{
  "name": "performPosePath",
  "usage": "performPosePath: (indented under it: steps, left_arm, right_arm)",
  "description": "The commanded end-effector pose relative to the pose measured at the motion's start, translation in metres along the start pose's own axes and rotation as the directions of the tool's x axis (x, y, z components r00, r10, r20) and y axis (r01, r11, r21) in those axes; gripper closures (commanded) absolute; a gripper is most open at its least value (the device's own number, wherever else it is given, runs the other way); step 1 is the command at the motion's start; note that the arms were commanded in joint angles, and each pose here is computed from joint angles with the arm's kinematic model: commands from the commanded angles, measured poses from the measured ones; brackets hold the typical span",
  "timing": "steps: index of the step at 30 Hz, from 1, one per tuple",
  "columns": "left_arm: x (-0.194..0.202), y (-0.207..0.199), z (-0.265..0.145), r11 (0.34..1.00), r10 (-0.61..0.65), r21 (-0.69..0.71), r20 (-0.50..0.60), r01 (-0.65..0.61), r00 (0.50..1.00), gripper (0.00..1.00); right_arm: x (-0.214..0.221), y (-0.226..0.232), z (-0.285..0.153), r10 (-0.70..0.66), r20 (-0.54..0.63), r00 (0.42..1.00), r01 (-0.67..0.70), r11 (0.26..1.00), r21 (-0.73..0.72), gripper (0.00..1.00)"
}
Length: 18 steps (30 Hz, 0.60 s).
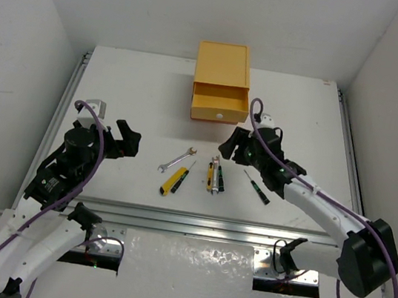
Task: Sort the tools into containers
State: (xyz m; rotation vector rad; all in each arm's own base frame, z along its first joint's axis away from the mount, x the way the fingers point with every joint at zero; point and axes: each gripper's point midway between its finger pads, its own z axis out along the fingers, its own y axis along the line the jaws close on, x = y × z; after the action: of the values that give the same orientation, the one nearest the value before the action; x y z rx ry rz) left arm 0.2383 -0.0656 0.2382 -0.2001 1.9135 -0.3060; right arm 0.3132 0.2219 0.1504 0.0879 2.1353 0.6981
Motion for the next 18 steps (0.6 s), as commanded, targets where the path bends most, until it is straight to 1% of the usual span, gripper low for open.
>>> performPosePath:
  steps: [1,3,4,6,7,8,10,11,12,13,14,16,17,18]
  left_arm:
    - [-0.011,-0.005,0.001,1.0,0.0,0.018,0.044,-0.001,0.999,0.0]
    - [-0.011,-0.005,0.001,1.0,0.0,0.018,0.044,-0.001,0.999,0.0]
    - [-0.011,-0.005,0.001,1.0,0.0,0.016,0.043,-0.001,0.999,0.0]
    - [-0.011,-0.005,0.001,1.0,0.0,0.017,0.044,-0.001,0.999,0.0]
    - [-0.011,-0.005,0.001,1.0,0.0,0.016,0.043,-0.001,0.999,0.0]
    - [-0.011,-0.005,0.001,1.0,0.0,0.017,0.042,-0.001,0.999,0.0]
    - [-0.01,-0.005,0.002,1.0,0.001,0.016,0.04,-0.002,0.999,0.0]
    - [-0.01,-0.005,0.002,1.0,0.002,0.017,0.038,-0.002,0.999,0.0]
    - [-0.009,-0.005,0.002,1.0,0.002,0.017,0.036,-0.003,0.999,0.0]
    - [-0.009,-0.005,0.002,1.0,0.002,0.017,0.036,-0.003,0.999,0.0]
    - [-0.009,-0.005,0.002,1.0,0.002,0.017,0.036,-0.003,0.999,0.0]
    - [-0.009,-0.005,0.003,1.0,0.002,0.017,0.034,-0.003,0.999,0.0]
    - [-0.009,-0.005,0.003,1.0,0.002,0.017,0.034,-0.003,0.999,0.0]
    - [-0.009,-0.005,0.003,1.0,0.002,0.017,0.034,-0.003,0.999,0.0]
  right_arm:
    - [0.022,-0.03,-0.01,-0.141,-0.097,0.985,0.155,0.977,0.148,0.37]
    - [0.034,-0.028,-0.014,-0.203,-0.148,0.968,0.225,0.962,0.154,0.38]
    - [0.045,-0.032,-0.015,-0.235,-0.191,0.953,0.268,0.948,0.171,0.39]
    - [0.049,-0.027,-0.014,-0.261,-0.221,0.94,0.3,0.939,0.169,0.43]
    - [0.057,-0.023,-0.01,-0.285,-0.25,0.925,0.33,0.93,0.162,0.48]
    - [0.061,-0.019,-0.007,-0.298,-0.261,0.918,0.344,0.926,0.154,0.56]
    - [0.074,-0.012,0.003,-0.324,-0.312,0.893,0.381,0.914,0.141,0.6]
    - [0.076,-0.011,0.007,-0.333,-0.321,0.887,0.393,0.908,0.146,0.64]
    - [0.081,-0.007,0.015,-0.34,-0.342,0.876,0.407,0.902,0.146,0.64]
    - [0.078,-0.002,0.017,-0.341,-0.33,0.88,0.402,0.905,0.138,0.64]
    - [0.087,-0.006,0.025,-0.34,-0.357,0.87,0.412,0.899,0.147,0.64]
    - [0.085,-0.002,0.036,-0.327,-0.358,0.875,0.404,0.9,0.165,0.63]
    - [0.094,-0.009,0.044,-0.319,-0.395,0.862,0.416,0.89,0.188,0.62]
    - [0.093,-0.013,0.048,-0.317,-0.4,0.86,0.424,0.88,0.213,0.61]
